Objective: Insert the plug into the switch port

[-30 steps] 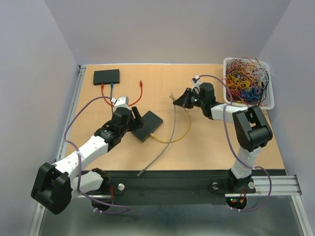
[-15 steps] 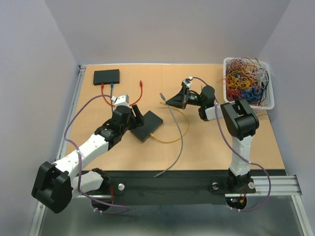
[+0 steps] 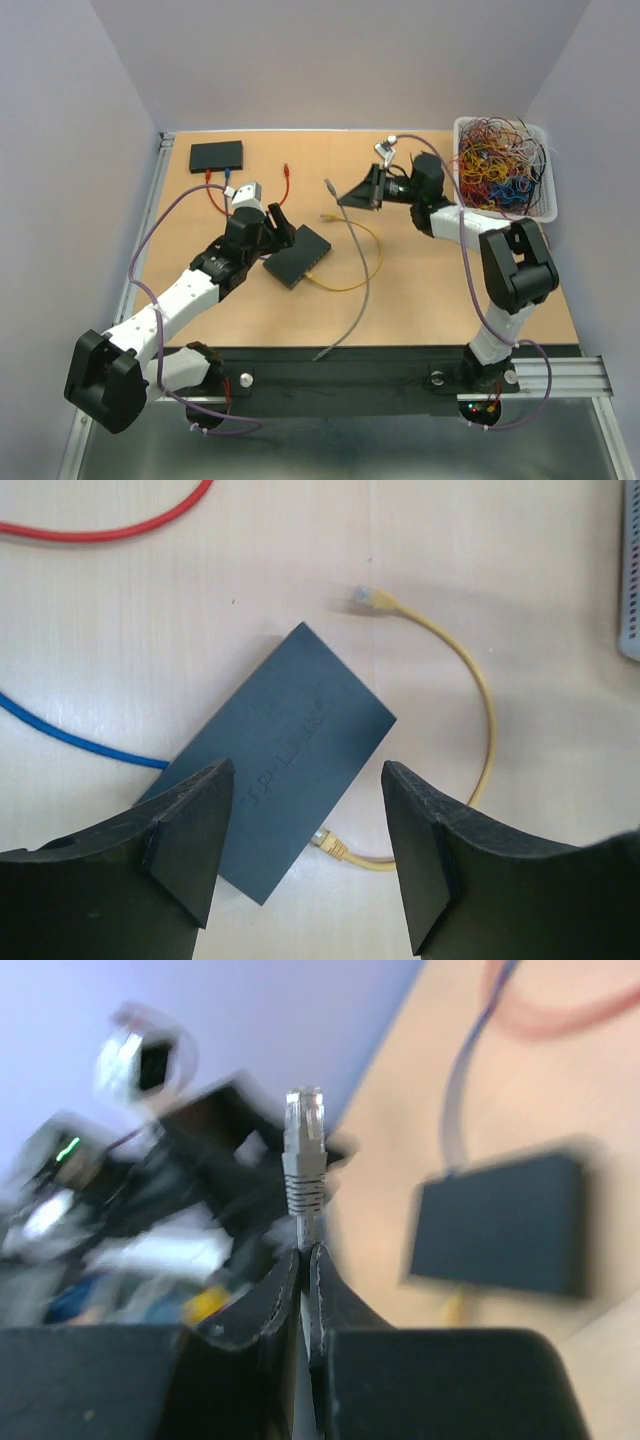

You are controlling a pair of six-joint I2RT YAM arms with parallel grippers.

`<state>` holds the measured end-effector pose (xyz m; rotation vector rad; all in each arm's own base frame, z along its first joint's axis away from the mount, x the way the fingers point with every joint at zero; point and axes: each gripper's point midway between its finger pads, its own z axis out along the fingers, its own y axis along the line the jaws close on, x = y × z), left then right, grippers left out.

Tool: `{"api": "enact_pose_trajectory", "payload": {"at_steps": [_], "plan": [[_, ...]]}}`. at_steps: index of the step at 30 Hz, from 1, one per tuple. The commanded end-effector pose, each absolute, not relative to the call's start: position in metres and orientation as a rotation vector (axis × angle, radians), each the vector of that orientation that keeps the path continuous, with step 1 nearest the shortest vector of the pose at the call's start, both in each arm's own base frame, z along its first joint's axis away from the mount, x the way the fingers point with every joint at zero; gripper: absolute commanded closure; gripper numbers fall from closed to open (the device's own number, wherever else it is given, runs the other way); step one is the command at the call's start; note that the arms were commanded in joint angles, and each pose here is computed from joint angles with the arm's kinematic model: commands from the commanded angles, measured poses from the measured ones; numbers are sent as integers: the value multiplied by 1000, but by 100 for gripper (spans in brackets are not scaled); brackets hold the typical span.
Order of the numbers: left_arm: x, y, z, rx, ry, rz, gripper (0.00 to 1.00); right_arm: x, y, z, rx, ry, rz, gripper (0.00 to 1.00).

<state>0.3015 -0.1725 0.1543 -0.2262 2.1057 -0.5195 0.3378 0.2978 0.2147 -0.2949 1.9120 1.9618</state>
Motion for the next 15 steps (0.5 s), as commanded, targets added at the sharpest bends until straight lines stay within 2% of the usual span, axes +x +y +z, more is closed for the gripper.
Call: {"api": "enact_pose_trajectory", "payload": {"at_steps": [1, 2, 3, 7, 8, 11, 15], "plan": [[319, -179, 196, -214, 1997, -552, 28, 391, 290, 186, -436, 2092, 1018, 100], [320, -180, 195, -211, 2000, -550, 28, 396, 291, 181, -491, 2088, 840, 100], [321, -180, 196, -210, 1997, -551, 28, 395, 289, 182, -483, 2093, 825, 99], [324, -183, 209, -201, 1965, -568, 28, 359, 288, 184, -541, 2029, 816, 99], [323, -183, 215, -193, 1946, -580, 28, 341, 299, 205, -633, 1930, 825, 100], [320, -185, 236, -174, 1886, -627, 28, 303, 316, 211, -743, 1845, 848, 99], [313, -180, 260, -163, 1815, -653, 28, 272, 314, 233, -775, 1743, 924, 100]]}}
